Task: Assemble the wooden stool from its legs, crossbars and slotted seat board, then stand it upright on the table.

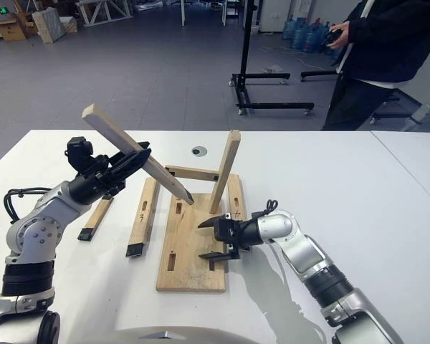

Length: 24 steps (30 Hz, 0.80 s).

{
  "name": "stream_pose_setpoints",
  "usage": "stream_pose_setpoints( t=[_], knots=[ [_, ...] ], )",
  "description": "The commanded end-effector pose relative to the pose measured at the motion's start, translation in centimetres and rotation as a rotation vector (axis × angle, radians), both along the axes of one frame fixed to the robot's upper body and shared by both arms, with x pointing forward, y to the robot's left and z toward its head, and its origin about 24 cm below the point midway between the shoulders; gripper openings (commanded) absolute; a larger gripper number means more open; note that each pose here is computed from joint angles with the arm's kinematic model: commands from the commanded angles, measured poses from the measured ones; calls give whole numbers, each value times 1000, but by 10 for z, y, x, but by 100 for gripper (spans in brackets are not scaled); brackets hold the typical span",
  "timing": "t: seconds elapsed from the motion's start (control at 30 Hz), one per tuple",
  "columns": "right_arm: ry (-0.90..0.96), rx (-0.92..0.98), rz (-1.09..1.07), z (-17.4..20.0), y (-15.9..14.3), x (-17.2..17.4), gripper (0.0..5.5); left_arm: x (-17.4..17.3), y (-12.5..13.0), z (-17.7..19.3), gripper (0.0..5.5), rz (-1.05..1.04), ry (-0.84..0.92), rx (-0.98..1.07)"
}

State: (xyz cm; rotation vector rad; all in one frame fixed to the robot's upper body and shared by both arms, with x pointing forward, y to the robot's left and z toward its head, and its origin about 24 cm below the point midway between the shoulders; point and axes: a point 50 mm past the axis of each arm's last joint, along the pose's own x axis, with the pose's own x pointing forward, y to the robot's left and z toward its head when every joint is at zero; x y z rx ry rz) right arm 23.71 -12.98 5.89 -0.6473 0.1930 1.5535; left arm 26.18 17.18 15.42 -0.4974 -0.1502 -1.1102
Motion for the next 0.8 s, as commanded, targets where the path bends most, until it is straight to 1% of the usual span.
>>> stream_pose_setpoints(
  t=[0.03, 0.17, 0.37, 0.47, 0.57, 0.7, 0.8],
  knots=[
    [-5, -239, 135, -20, -24, -14, 367, -4, 0, -3, 204, 12, -7, 22],
    [-55, -334, 258, -22, -45, -20, 367, -5, 4, -5, 204, 28, -20, 37],
    [-89, -360, 344, -42, -62, -25, 367, -9, 8, -12, 204, 37, -55, 90],
    [-137, -346, 355, -45, -64, -19, 367, -11, 8, -24, 204, 28, -64, 150],
    [-189, -318, 366, -44, -69, -17, 367, -8, 7, -33, 204, 49, -75, 164],
    [-252, -271, 352, -37, -84, -18, 367, 4, 5, -43, 204, 91, -83, 221],
    [-296, -227, 353, -23, -83, -13, 367, 13, 8, -44, 204, 123, -118, 262]
  ],
)
